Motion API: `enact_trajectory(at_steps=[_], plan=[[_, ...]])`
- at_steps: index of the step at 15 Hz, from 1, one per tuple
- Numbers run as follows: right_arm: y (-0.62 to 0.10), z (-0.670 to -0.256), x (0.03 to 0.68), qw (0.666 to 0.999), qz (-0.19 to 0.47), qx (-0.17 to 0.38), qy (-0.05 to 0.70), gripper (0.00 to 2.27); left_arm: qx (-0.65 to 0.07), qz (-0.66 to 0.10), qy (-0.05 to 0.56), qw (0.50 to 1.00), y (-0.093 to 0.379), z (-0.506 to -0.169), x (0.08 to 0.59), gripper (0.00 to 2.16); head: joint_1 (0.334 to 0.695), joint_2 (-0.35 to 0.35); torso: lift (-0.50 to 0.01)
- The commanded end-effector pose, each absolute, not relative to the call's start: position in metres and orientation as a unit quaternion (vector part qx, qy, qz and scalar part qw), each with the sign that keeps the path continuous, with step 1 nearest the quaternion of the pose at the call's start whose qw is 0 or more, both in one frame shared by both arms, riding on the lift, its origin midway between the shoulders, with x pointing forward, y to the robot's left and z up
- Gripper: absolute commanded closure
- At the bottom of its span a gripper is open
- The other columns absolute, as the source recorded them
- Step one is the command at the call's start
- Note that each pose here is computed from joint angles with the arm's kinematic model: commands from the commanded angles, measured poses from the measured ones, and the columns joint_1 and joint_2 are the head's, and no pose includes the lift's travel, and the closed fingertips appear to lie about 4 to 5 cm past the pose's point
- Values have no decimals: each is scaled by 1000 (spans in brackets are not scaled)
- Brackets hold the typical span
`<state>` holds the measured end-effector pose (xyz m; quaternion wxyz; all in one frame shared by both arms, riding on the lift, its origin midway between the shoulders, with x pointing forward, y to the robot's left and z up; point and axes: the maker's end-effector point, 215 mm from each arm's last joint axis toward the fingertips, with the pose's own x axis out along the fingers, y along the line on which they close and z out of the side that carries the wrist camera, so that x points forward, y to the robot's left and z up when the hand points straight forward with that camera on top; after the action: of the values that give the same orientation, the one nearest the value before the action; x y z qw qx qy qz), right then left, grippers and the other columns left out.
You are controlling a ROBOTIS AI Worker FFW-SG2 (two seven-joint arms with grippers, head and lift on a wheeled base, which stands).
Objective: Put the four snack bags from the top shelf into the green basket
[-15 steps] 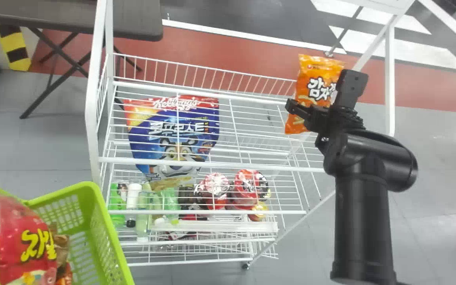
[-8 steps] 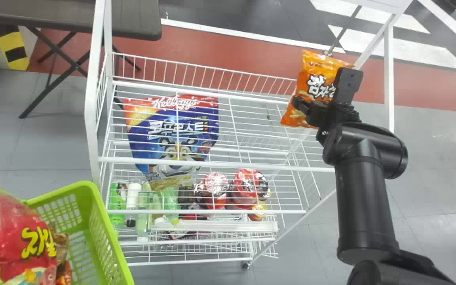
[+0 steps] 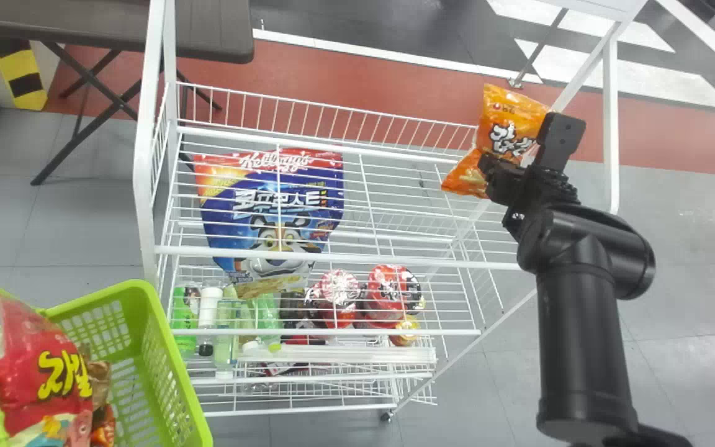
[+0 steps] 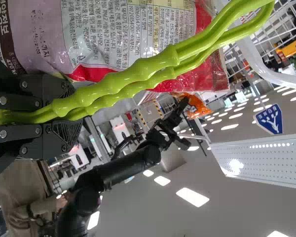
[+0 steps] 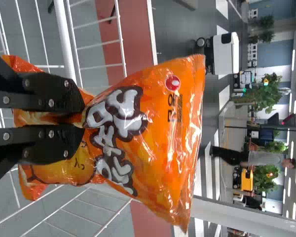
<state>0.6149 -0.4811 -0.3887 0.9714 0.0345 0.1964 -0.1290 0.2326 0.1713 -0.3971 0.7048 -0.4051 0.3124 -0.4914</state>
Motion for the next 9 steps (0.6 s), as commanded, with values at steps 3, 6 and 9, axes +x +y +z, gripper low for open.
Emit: enact_trajectory(at_steps=[3,6,9], plan=[[-409,-354,568,975,-57,77,199,2263,-408,-495,311,701,170,-395,232,2145,695,-350,0],[-335,-325,528,973,16,94,208,2263,-408,-496,310,701,170,-394,233,2145,695,-333,0],[-233,-317,465,948,133,115,265,2263,-407,-496,311,701,170,-394,233,2145,695,-228,0]])
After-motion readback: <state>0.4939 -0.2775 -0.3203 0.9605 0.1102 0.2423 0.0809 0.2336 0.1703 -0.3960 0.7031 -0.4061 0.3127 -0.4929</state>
